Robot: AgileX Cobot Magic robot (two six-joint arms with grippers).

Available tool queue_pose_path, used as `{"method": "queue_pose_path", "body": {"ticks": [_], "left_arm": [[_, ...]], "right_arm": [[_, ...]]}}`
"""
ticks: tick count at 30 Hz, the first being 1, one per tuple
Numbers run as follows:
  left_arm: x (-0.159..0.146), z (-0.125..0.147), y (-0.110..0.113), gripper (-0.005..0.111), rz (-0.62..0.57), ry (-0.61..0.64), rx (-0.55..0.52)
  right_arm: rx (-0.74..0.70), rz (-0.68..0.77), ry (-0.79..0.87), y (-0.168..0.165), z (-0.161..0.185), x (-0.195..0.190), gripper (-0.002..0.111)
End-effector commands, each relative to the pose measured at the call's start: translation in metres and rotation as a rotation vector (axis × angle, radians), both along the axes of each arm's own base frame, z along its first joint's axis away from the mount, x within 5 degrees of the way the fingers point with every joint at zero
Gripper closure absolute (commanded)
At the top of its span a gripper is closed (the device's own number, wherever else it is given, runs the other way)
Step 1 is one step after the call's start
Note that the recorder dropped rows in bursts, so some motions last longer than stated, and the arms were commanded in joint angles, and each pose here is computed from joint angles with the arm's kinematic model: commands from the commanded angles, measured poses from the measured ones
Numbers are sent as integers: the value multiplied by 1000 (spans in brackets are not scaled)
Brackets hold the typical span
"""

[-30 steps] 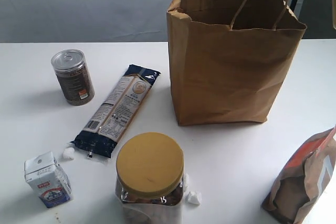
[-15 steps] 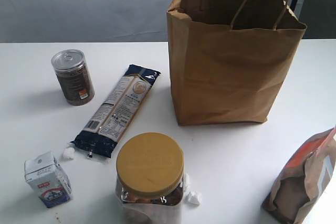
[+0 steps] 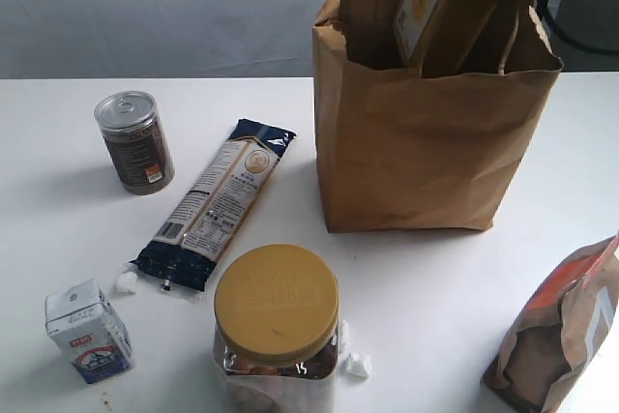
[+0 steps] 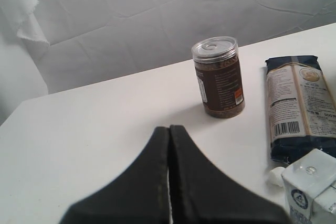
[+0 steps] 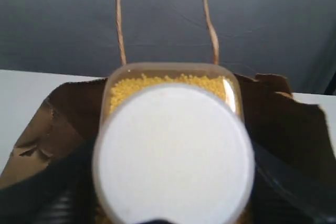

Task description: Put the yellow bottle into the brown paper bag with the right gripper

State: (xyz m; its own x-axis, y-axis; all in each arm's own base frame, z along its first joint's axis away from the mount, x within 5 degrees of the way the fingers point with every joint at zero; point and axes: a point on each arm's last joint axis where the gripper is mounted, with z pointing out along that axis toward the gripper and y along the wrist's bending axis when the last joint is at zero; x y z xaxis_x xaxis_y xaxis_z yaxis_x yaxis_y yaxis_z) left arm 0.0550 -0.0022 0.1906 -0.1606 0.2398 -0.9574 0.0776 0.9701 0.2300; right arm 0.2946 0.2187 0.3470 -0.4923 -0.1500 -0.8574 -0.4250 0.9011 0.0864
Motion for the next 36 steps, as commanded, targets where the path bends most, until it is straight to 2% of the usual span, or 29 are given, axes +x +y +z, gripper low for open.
{"method": "queue_pose_path", "body": {"ticks": [1,3,5,15,18,21,27,36], "left_arm": [[0,-1,0,107,-3,-2,-8],[0,-1,0,107,-3,-2,-8],[0,-1,0,107,-3,-2,-8],[0,-1,0,107,-3,-2,-8],[0,-1,0,107,-3,-2,-8],[0,-1,0,107,-3,-2,-8],[0,-1,0,107,-3,-2,-8],[0,-1,0,107,-3,-2,-8]], "right_arm": [[22,39,-56,3,10,2,64],[19,39,-52,4,8,3,54],[19,39,-52,4,8,3,49],[12,33,-70,2,17,3,51],[24,25,-87,-2,30,-2,59],[58,25,-130,-11,49,-13,71],[70,13,-260,-38,92,-42,107],[103,-19,-425,-90,147,-100,108]]}}
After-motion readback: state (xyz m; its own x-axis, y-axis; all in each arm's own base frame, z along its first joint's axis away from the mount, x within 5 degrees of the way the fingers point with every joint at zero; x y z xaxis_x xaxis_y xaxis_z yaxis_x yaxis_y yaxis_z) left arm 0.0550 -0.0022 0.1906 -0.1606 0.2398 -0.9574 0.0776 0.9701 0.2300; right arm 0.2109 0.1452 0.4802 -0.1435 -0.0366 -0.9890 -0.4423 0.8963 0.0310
